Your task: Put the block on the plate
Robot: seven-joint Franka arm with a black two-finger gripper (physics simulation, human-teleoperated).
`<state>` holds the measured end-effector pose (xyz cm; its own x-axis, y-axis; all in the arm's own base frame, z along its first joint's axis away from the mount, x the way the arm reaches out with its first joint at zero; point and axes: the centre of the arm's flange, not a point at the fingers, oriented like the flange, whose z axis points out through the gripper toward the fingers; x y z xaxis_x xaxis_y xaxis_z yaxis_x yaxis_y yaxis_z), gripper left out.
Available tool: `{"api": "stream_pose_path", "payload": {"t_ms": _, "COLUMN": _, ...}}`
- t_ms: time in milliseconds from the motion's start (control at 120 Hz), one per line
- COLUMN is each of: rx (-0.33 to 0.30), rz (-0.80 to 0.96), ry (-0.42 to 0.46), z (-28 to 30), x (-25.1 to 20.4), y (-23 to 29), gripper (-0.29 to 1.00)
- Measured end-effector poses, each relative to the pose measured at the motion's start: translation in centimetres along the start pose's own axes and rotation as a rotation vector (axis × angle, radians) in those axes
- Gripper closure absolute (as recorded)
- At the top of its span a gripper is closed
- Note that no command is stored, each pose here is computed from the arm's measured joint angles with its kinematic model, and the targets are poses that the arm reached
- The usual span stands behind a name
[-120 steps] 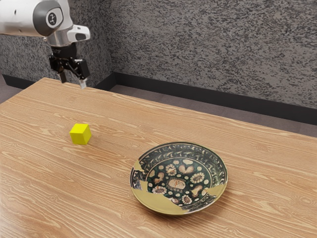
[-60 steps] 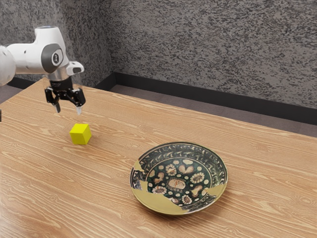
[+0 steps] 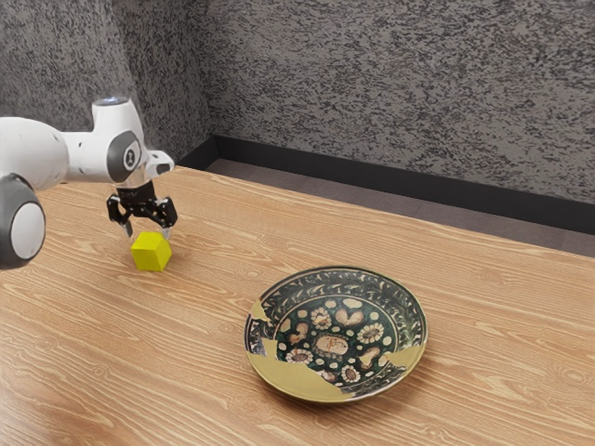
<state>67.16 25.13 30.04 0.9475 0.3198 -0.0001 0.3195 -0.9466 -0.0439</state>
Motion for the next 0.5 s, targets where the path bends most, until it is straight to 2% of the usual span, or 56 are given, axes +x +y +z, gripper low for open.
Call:
{"api": "stream_pose_path", "payload": {"t_ms": 408, "rx": -0.009, "rz": -0.025, "ry": -0.002, "z": 4.5, "x": 0.3, "y": -0.2, "gripper": 0.00}}
{"api": "stream_pose_path", "payload": {"t_ms": 450, "rx": -0.008, "rz": -0.025, "ry": 0.001, "z": 4.6, "x": 0.4, "y": -0.2, "gripper": 0.03}}
{"api": "stream_pose_path", "payload": {"t_ms": 500, "rx": -0.008, "rz": -0.026, "ry": 0.005, "z": 4.6, "x": 0.4, "y": -0.2, "gripper": 0.13}}
